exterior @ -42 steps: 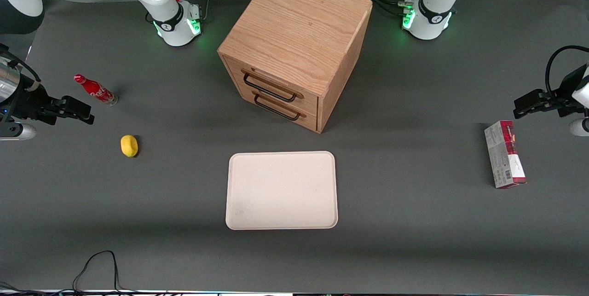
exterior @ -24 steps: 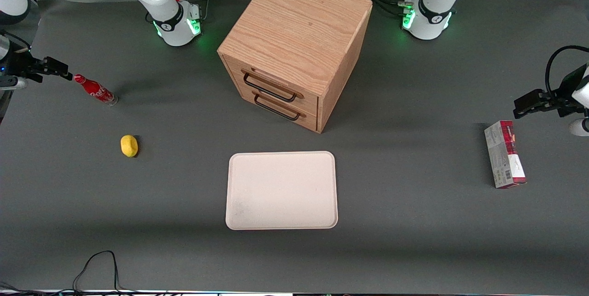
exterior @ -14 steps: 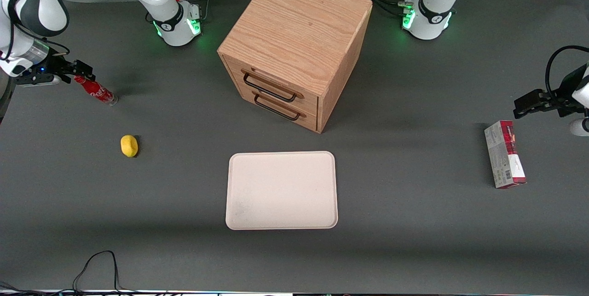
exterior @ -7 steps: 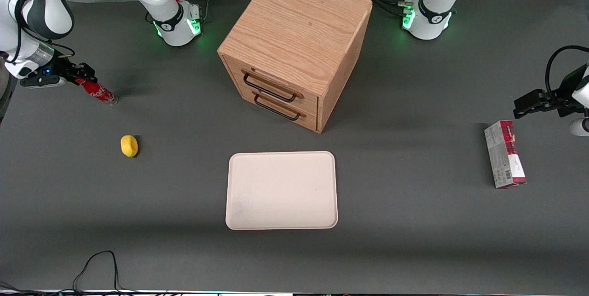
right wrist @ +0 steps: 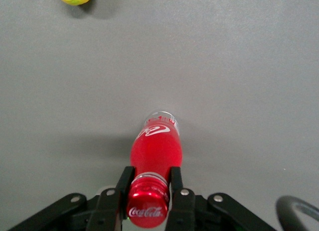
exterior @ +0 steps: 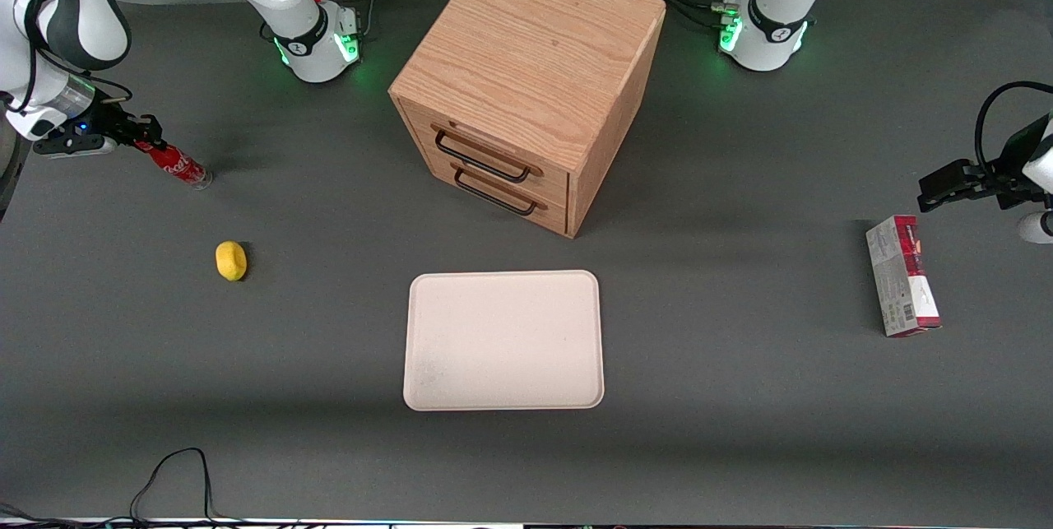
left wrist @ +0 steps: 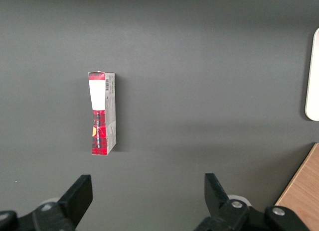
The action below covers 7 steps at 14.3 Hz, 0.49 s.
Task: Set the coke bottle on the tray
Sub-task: 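Close the right gripper around the bottle's cap end, then lift the bottle and carry it over the cream tray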
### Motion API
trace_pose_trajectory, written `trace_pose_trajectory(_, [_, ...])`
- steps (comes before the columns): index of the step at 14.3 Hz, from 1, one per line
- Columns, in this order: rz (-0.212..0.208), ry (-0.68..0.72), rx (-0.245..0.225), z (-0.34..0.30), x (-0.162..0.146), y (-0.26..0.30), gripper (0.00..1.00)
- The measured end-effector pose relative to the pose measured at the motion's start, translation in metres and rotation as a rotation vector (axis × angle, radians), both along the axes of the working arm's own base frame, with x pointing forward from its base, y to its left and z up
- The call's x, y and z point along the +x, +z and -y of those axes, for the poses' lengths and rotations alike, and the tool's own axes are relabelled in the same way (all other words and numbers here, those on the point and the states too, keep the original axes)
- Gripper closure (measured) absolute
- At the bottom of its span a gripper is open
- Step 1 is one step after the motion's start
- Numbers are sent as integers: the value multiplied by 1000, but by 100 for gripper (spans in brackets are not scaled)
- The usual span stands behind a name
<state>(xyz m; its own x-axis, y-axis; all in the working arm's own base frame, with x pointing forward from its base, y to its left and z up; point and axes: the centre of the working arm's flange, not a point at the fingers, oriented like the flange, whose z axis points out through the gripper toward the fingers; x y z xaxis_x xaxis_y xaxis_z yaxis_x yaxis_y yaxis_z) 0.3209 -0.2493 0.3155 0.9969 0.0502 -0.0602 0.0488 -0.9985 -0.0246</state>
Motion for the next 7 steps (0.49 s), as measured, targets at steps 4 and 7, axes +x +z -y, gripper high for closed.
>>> trace_pose_trajectory(4, [-52,28,-41,-38,51,51,66])
trace_pose_trajectory(7, [-50,67,-23,-90,106,111,66])
